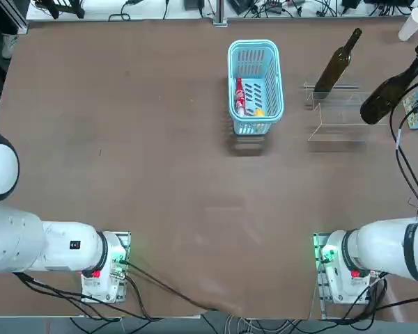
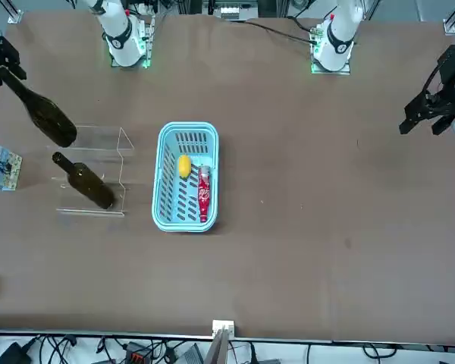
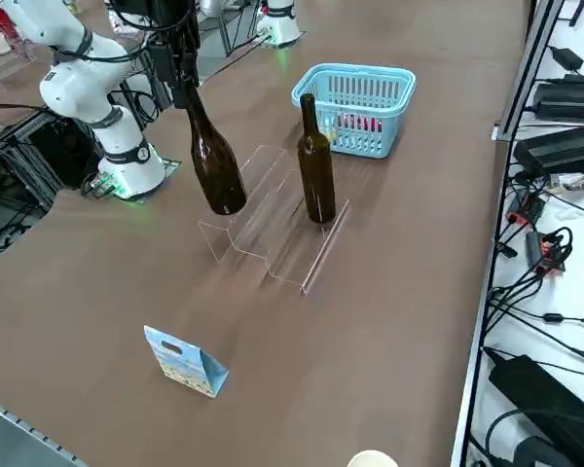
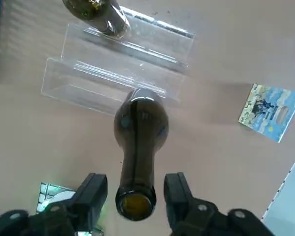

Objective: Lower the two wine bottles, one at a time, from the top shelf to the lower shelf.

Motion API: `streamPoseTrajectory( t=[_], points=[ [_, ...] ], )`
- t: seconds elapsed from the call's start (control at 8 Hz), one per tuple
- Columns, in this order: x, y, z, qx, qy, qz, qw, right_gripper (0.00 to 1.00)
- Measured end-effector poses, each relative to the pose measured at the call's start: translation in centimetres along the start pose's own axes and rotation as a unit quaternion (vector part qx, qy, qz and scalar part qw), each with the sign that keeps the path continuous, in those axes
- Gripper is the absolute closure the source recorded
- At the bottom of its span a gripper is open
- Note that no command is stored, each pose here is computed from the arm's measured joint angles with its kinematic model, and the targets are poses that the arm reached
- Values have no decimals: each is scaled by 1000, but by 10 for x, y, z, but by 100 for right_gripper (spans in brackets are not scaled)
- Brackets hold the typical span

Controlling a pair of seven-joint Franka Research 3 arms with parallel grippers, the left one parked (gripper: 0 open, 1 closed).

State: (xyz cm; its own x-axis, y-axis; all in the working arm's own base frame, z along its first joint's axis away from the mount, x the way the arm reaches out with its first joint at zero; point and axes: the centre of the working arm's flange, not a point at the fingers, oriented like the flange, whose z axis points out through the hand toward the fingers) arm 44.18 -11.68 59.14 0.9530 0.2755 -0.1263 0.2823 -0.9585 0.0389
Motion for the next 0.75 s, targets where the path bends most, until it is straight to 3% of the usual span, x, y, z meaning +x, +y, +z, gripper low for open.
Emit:
streamPoseTrajectory(
  t=[0.5, 0.62, 0.75],
  points=[
    [0, 1, 2, 1, -1, 1, 1000, 37],
    [0, 1, 2, 1, -2, 1, 1000, 44],
    [-1, 1, 1, 1, -1, 1, 1000, 62]
  ],
)
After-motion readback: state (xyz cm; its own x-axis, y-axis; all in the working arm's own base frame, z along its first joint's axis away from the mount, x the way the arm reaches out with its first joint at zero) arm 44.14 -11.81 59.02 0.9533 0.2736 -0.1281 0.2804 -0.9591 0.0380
